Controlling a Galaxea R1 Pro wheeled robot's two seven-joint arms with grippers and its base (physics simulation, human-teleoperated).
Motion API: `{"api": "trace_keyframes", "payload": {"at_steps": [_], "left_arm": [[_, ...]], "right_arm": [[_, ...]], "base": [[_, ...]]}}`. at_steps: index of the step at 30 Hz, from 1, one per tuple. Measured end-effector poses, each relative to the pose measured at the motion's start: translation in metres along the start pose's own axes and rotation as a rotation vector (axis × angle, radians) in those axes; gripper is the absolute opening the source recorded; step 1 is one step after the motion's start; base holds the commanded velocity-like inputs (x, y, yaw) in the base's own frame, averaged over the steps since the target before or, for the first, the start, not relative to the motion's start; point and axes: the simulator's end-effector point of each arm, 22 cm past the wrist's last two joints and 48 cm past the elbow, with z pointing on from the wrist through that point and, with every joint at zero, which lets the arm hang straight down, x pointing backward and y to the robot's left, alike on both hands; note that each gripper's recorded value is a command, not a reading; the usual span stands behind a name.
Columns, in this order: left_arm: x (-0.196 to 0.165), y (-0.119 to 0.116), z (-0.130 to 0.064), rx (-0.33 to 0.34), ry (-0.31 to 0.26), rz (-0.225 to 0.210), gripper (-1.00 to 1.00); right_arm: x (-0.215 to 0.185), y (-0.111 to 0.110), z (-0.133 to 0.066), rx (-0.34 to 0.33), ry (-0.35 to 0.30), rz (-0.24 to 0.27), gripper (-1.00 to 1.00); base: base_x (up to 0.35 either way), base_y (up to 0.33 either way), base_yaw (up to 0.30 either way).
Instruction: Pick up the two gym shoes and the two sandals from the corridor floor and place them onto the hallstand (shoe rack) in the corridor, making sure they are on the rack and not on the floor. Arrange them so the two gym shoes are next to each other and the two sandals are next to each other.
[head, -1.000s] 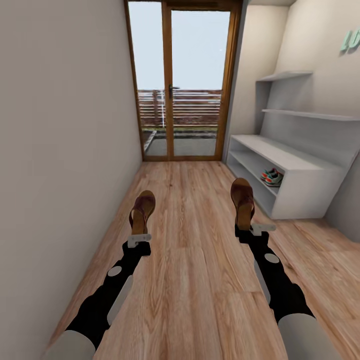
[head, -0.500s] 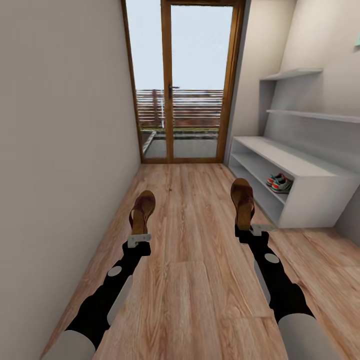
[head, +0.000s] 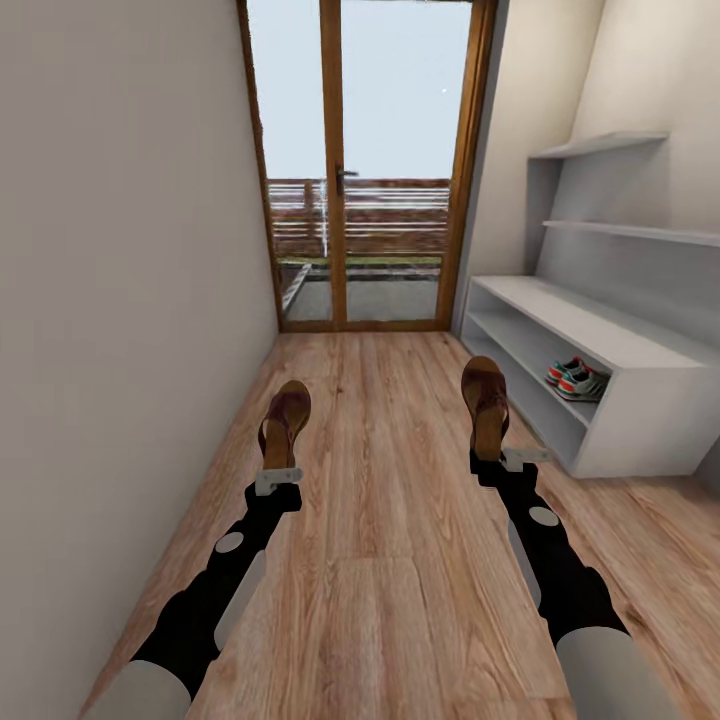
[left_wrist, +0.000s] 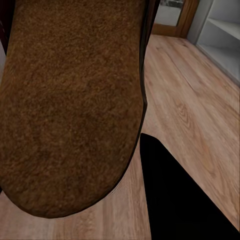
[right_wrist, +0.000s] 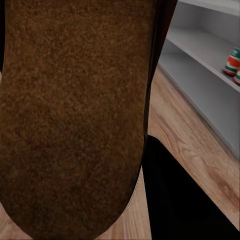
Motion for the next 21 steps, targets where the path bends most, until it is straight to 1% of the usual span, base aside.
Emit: {"api": "trace_keyframes", "payload": {"at_steps": [21], "left_arm": [[0.0000, 0.0000, 0.0000, 0.000, 0.000, 0.000, -1.00]], "right_arm": [[0.0003, 0.0000, 0.0000, 0.000, 0.001, 0.000, -1.00]], "base": [[0.348, 0.000, 0.000]]}}
